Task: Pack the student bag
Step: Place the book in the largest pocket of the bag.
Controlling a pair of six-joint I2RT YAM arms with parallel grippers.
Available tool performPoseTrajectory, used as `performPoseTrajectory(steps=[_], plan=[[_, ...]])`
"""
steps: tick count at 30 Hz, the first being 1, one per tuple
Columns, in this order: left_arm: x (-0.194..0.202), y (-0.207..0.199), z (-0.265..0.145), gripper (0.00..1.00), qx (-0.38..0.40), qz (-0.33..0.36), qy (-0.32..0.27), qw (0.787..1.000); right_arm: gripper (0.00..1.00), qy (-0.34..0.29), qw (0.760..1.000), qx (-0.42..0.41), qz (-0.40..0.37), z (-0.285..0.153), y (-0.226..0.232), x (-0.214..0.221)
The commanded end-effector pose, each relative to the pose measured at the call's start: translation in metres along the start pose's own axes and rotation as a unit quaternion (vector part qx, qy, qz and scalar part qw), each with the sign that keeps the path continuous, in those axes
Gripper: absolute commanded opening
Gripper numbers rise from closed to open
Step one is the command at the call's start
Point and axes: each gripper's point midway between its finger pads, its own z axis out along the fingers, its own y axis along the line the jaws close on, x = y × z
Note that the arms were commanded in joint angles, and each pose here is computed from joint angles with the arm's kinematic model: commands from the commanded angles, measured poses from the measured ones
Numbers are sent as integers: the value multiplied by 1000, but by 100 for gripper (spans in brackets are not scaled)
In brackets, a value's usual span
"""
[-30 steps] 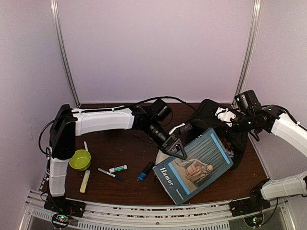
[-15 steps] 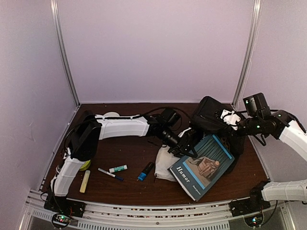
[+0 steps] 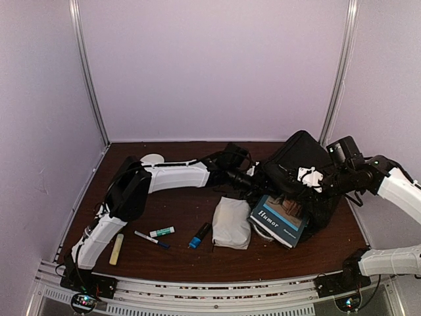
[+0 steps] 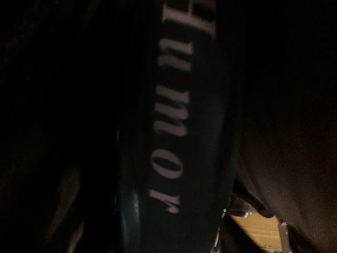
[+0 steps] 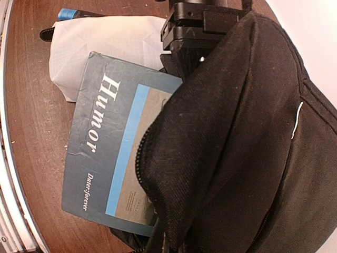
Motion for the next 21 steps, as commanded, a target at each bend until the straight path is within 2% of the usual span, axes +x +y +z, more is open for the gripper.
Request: performPoseTrajectory(steps=[1,7,10,12,15,18,21], plan=[[-53,-7,-33,66,-21,16,-97,995,0,2,998,-63,-26,8,27,5],[-53,-14,-74,75,-88,55,-134,986,0,18,997,-64,-27,15,27,14],[-48,-17,-90,83,-95,61,-146,983,0,31,997,-68,-26,17,29,21],[-40,-18,-94,83,-92,67,-137,984,0,35,997,-67,-22,17,28,24],[-23,-22,-100,79,-78,73,-120,987,0,34,997,-65,-15,16,27,25],[0,-19,-107,71,-78,86,-98,988,0,35,998,-53,-4,18,22,25],[25,-17,-120,67,-112,145,-82,980,0,32,998,-45,4,20,17,23]])
